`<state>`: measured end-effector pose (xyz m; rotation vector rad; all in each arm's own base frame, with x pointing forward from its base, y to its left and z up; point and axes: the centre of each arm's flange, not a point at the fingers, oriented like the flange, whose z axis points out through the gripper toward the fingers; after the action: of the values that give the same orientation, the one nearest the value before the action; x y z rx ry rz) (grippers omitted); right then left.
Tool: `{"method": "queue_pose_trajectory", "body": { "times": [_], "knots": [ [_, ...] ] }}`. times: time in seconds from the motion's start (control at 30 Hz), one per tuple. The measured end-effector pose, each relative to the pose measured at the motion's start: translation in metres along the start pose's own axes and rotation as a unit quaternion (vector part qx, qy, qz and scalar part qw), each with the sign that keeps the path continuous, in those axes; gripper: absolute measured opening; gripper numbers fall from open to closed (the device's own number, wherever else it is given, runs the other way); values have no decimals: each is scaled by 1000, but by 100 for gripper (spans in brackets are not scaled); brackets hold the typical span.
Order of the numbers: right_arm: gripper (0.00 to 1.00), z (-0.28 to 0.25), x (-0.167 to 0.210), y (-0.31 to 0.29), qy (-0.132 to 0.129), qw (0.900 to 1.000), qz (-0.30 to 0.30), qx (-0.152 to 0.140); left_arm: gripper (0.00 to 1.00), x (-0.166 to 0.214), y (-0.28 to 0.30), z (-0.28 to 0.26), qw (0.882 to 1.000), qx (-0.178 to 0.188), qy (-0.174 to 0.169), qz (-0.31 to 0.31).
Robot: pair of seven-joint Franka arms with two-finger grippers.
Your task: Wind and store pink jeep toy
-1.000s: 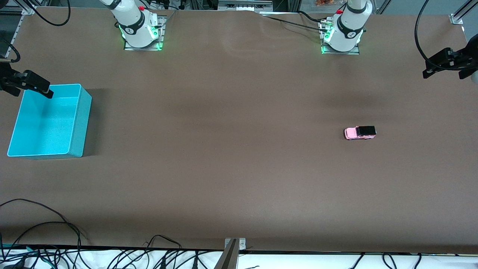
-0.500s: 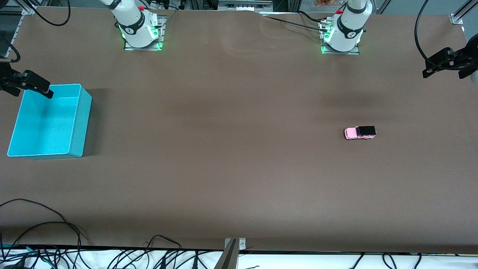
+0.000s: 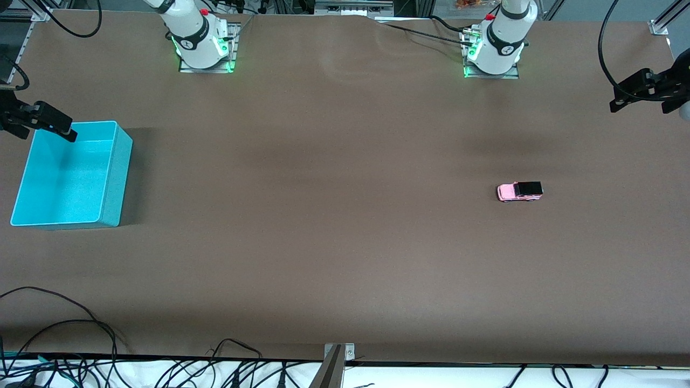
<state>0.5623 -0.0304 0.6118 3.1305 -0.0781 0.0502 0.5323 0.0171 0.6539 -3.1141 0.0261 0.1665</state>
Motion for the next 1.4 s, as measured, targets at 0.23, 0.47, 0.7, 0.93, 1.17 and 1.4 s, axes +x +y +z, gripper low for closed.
{"method": "queue_pose_trajectory", "body": {
  "times": [0.23,0.47,0.7,0.93,1.17,1.4],
  "knots": [
    [100,0,0,0,0,1000,0,0,100,0,0,0,1000,0,0,0],
    [100,0,0,0,0,1000,0,0,100,0,1,0,1000,0,0,1],
    [100,0,0,0,0,1000,0,0,100,0,1,0,1000,-4,2,1],
    [100,0,0,0,0,1000,0,0,100,1,1,-1,1000,-4,5,1],
    [100,0,0,0,0,1000,0,0,100,1,0,-1,1000,-5,5,0],
    [100,0,0,0,0,1000,0,0,100,1,-3,-1,1000,-5,5,-3]
  ]
}}
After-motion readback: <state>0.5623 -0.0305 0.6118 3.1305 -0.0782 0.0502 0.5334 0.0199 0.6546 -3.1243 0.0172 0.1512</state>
